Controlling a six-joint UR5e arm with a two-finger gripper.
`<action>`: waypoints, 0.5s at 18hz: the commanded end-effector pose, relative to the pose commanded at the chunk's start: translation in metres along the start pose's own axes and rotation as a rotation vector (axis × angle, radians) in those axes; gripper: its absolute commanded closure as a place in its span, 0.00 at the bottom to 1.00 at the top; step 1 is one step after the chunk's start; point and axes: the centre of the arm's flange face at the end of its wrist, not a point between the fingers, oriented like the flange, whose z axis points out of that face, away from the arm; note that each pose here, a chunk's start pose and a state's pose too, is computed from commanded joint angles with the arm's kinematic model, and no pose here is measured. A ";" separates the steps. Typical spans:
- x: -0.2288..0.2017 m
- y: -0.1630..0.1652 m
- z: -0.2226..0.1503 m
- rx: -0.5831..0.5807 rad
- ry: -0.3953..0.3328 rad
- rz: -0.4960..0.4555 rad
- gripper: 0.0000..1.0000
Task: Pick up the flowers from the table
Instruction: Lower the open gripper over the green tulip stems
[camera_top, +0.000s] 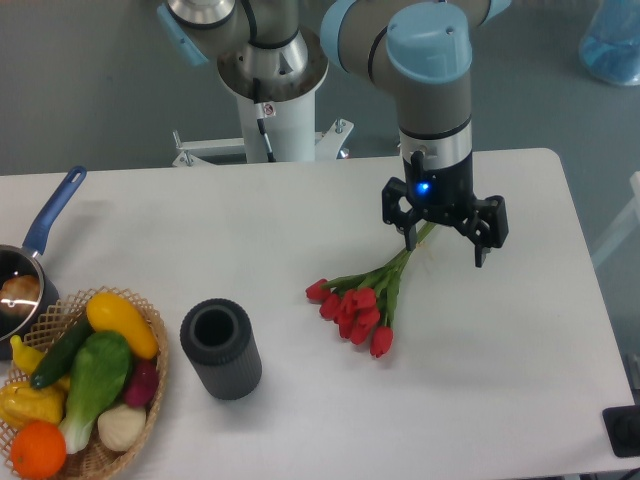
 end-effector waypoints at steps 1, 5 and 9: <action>0.000 0.000 -0.001 0.001 -0.001 0.001 0.00; 0.000 0.001 0.000 -0.003 0.000 0.009 0.00; 0.016 0.009 0.017 -0.006 0.006 0.008 0.00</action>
